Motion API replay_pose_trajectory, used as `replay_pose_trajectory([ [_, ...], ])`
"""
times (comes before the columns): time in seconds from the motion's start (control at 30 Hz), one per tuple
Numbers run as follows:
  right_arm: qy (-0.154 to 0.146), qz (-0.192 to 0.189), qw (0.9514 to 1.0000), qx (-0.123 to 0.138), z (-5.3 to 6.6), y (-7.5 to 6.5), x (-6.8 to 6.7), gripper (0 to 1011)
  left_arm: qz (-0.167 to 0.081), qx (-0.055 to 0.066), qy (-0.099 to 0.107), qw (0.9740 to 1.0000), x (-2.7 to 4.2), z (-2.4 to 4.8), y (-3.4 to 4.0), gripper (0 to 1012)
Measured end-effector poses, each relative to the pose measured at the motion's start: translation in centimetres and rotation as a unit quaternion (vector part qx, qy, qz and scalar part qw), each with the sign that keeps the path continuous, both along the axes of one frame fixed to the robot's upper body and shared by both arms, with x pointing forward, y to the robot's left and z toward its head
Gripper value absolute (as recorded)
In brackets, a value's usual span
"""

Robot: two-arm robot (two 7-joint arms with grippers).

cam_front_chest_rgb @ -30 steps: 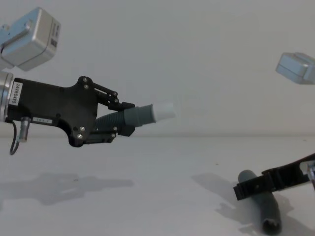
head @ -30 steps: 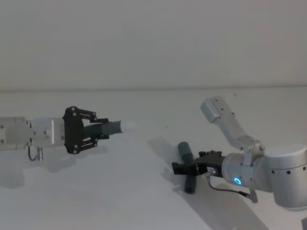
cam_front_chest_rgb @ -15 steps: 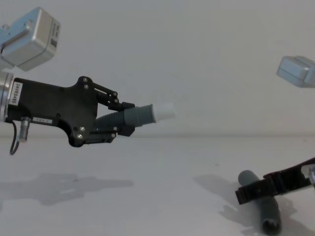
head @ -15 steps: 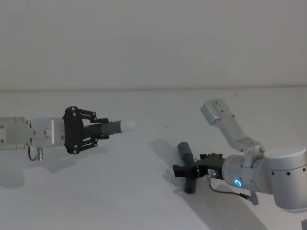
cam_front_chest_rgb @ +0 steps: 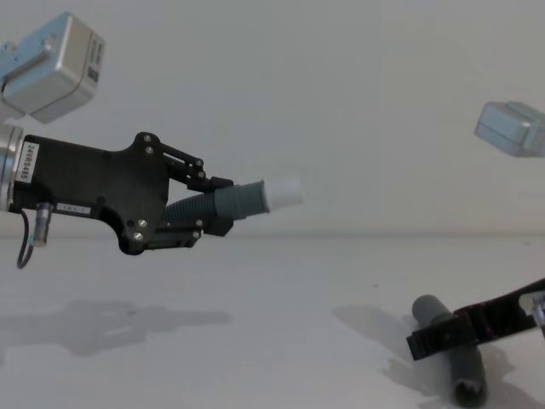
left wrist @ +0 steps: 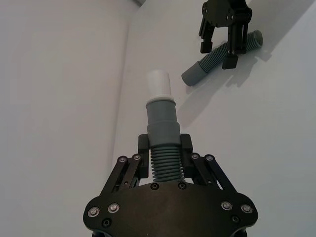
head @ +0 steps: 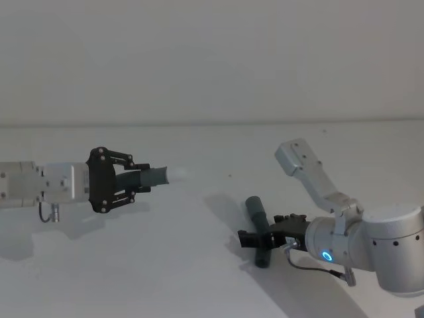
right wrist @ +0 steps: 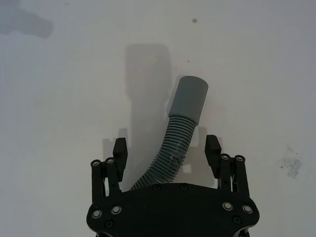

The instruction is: Use both hands to pick up one end of the pipe from the table, align the ends, and insert them.

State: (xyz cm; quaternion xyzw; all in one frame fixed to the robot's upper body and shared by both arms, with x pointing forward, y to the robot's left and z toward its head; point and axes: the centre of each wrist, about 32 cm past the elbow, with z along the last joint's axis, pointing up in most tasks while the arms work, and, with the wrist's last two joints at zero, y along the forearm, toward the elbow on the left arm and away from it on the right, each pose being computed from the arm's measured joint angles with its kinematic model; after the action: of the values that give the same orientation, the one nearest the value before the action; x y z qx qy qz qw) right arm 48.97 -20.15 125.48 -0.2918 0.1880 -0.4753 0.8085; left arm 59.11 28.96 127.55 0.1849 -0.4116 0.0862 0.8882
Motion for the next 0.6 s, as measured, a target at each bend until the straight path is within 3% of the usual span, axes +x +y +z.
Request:
replay_pose_trajectory([
  [0.23, -0.001, 0.001, 1.0, -0.001, -0.05, 0.06, -0.05, 824, 0.0, 0.0, 0.0, 1.0, 0.0, 0.0, 0.0, 332],
  [0.53, -0.002, 0.002, 1.0, -0.001, -0.09, 0.08, -0.08, 503, 0.0, 0.0, 0.0, 1.0, 0.0, 0.0, 0.0, 333],
  [0.6, -0.002, 0.002, 1.0, -0.001, -0.1, 0.09, -0.08, 485, 0.0, 0.0, 0.0, 1.0, 0.0, 0.0, 0.0, 332],
])
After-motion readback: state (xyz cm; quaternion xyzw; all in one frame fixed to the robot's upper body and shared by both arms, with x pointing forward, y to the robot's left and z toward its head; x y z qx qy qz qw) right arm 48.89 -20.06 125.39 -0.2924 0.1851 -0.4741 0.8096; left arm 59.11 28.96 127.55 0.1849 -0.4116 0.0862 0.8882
